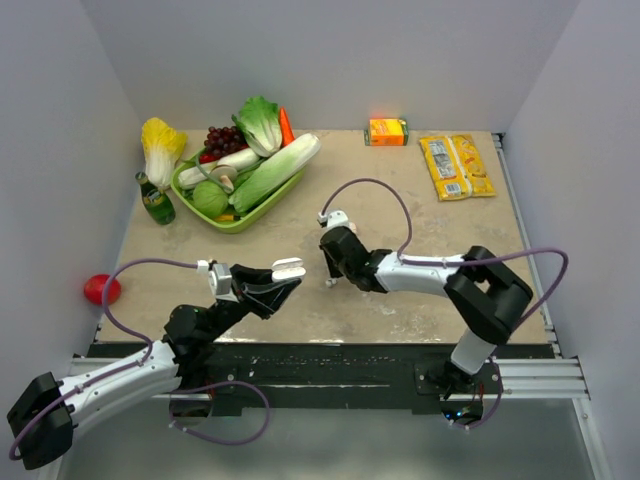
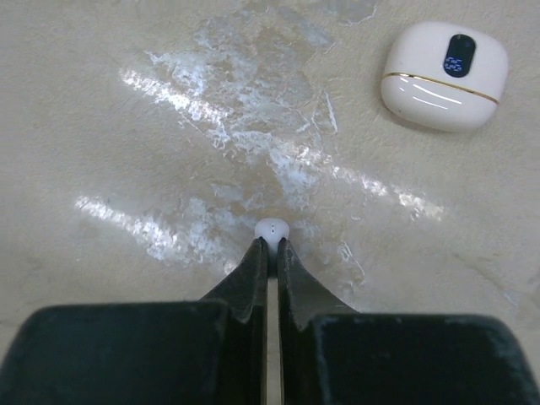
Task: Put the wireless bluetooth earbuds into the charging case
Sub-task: Pick up the earbud from the center of the board.
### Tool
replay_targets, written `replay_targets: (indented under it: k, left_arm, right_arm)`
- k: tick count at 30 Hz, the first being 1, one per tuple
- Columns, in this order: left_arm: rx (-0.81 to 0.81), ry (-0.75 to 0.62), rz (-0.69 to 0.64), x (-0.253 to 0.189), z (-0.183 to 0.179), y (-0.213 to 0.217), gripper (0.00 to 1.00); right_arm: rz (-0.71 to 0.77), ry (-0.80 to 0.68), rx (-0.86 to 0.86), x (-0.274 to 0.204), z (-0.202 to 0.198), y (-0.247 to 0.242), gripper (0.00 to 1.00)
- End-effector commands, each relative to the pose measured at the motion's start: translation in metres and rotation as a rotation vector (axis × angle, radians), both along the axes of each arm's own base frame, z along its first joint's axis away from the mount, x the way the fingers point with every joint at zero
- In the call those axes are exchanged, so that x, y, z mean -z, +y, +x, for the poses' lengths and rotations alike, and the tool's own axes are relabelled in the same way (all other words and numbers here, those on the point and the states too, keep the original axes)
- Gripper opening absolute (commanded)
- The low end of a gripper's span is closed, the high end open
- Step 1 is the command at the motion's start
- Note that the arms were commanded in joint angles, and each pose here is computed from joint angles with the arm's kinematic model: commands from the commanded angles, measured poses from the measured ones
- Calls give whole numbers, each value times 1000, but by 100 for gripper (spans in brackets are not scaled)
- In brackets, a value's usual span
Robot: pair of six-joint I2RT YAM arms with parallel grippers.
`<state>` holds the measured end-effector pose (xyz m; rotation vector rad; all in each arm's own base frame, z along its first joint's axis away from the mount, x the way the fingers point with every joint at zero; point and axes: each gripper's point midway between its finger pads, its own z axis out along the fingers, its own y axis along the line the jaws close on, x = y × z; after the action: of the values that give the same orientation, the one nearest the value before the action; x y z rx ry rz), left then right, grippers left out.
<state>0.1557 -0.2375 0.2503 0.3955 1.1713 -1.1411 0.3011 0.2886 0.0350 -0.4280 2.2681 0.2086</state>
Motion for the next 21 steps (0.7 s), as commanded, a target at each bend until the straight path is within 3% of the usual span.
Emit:
replay_targets:
  k: [1, 6, 11, 14, 21]
  left_arm:
    - [-4, 0, -4, 12, -2, 3, 0]
    - [-16, 0, -21, 7, 0, 4, 0]
    - [-43, 0, -47, 0, 5, 7, 0]
    - [-38, -40, -59, -16, 4, 5, 0]
    - [117, -166, -2, -46, -19, -15, 0]
  right_arm:
    - [124, -144, -19, -86, 0, -3, 0]
    - [175, -139, -277, -151, -57, -4, 0]
    - [179, -274, -460, -222, -120, -14, 0]
    - [272, -313, -584, -258, -155, -18, 0]
    - [375, -357, -815, -284, -203, -33, 0]
